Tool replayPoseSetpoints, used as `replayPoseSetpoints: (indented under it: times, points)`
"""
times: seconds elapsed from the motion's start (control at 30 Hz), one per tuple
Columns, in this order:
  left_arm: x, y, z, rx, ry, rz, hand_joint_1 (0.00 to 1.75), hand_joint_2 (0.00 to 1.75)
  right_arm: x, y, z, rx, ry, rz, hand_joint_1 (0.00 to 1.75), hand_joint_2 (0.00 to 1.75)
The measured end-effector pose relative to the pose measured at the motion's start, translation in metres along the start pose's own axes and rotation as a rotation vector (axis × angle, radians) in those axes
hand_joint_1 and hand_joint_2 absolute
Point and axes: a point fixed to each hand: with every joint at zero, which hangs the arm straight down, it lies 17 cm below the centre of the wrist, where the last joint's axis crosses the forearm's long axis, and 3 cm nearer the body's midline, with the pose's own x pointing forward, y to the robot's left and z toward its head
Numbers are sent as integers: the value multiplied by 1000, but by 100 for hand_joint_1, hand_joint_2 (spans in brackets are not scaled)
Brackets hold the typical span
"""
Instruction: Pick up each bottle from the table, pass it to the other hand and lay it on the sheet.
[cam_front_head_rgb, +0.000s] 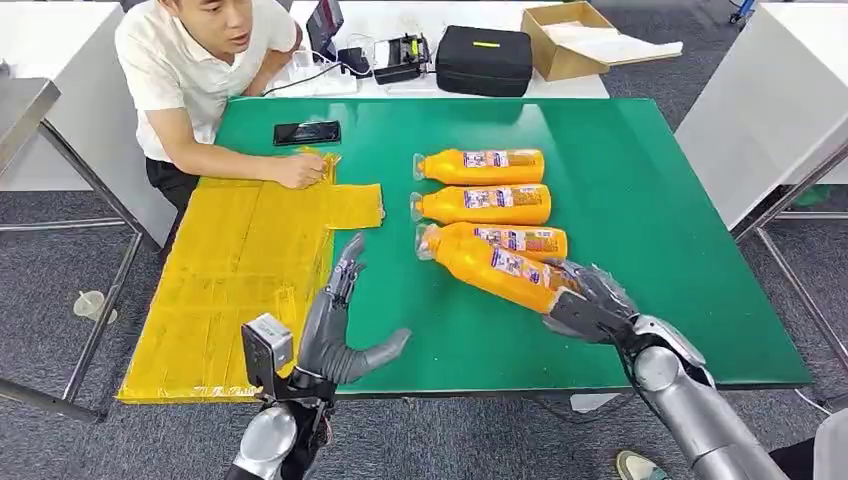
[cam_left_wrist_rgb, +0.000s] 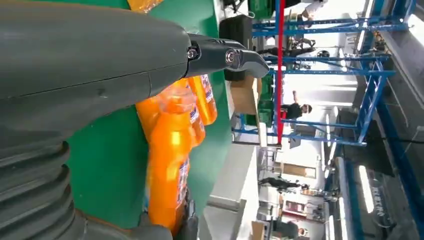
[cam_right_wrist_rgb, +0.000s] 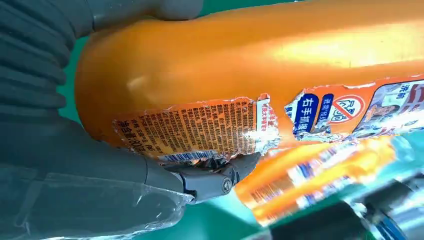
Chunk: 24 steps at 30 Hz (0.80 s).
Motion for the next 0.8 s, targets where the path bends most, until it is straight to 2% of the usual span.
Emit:
replayPoseSetpoints:
  times: [0.23,0.47,0.8]
  points:
    - [2,16,1,61,-2,97,0,175,32,-2,-14,-68,-81,-39,175,175]
    - [-26,31,12,111,93,411,0,175,95,-4,-35,-126,-254,-135,175,175]
    - [-48,29,20,103,140,466,0,175,169,6,-50,-169,-419,-235,175,175]
